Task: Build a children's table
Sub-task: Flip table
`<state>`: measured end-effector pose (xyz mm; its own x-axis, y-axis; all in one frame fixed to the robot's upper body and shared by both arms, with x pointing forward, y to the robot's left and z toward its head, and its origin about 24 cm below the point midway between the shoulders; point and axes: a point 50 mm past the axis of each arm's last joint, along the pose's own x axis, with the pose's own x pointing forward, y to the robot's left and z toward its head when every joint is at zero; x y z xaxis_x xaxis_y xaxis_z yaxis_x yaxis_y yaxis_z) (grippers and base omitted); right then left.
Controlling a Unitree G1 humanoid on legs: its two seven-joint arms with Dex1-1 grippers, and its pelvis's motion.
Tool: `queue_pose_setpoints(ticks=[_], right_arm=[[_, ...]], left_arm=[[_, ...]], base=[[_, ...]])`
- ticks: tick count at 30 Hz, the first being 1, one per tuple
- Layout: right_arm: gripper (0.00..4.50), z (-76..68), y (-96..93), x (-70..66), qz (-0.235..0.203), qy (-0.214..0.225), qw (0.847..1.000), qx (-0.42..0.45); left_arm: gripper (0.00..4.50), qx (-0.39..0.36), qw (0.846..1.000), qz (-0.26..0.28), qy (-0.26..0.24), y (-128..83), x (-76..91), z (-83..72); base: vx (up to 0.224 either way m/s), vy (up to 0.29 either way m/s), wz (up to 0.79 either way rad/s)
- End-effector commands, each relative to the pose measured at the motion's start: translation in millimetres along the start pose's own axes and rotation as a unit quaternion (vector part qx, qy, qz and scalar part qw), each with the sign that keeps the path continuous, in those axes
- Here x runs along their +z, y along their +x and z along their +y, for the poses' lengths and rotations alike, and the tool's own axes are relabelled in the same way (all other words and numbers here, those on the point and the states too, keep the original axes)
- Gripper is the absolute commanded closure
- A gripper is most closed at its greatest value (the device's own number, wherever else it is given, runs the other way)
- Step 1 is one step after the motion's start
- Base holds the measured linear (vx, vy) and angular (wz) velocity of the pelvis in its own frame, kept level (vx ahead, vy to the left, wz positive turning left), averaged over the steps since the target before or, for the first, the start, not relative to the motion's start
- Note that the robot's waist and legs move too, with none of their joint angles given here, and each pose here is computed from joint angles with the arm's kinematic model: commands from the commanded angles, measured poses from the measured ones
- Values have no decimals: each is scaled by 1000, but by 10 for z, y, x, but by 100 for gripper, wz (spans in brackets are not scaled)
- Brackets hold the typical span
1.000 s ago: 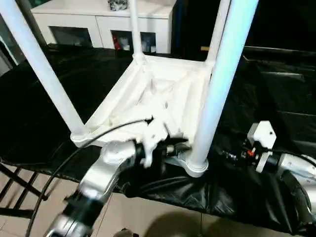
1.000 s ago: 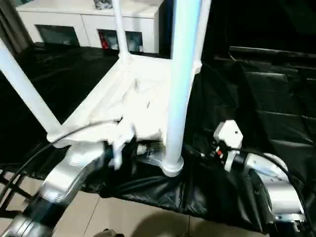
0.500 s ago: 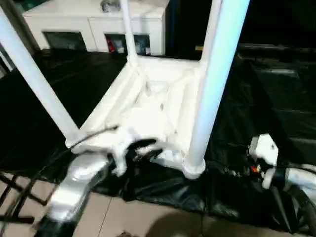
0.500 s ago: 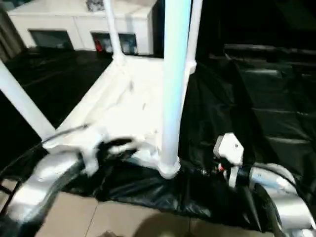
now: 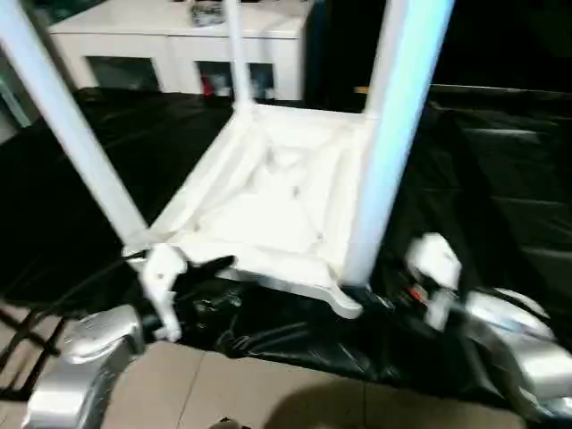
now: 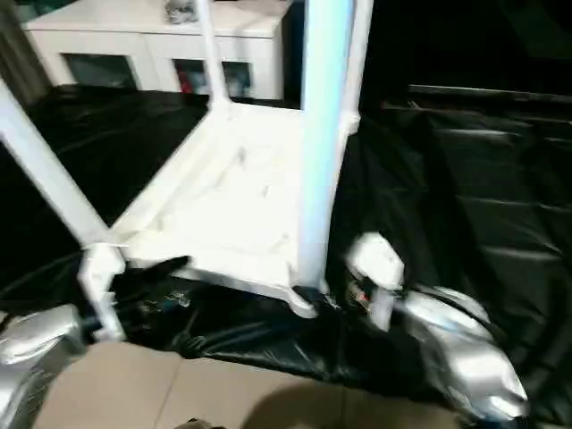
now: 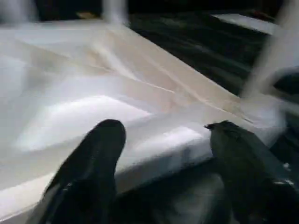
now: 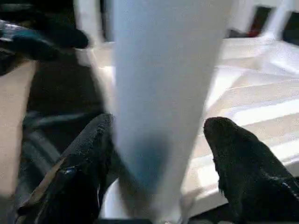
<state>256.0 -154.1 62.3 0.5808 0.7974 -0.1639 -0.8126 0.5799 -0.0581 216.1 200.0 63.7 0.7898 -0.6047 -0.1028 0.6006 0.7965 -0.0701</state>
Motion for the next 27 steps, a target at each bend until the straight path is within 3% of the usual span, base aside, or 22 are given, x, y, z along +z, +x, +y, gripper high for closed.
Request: queue_pose_setpoints(ticks=[1,5,10,15,18,21,25,27], right_arm=[[117,-134,-28,-5,11,-8,999,-51],[117,-355,-160,-14,11,-1,991,-130],[117,-382,-218,-15,14,-6,990,-141],[117,-172,-252,4,-9,16,989,-146],[117,-28,-303,-60,-5,32,986,-165],[117,253,-448,-198,0,69,970,-232],[117,297,-475,-203,-1,91,956,-280],[117,282,-447,-167,-4,66,955,-290]], left_arm=[[81,52,998,-31,12,-110,90,44],[61,112,991,-67,6,-242,67,-63],[15,117,991,-69,4,-223,45,-118],[6,179,983,-48,10,-143,-28,-125],[6,199,978,-54,15,-96,-32,-130],[6,229,972,-35,27,-44,-145,-129],[6,249,967,-36,28,-24,-150,-133],[6,246,968,-36,33,10,-139,-157]], base=[[0,0,0],[0,0,0],[-10,1,1],[0,0,0],[0,0,0],[-22,7,-2],[-18,-69,8],[28,-44,-17]])
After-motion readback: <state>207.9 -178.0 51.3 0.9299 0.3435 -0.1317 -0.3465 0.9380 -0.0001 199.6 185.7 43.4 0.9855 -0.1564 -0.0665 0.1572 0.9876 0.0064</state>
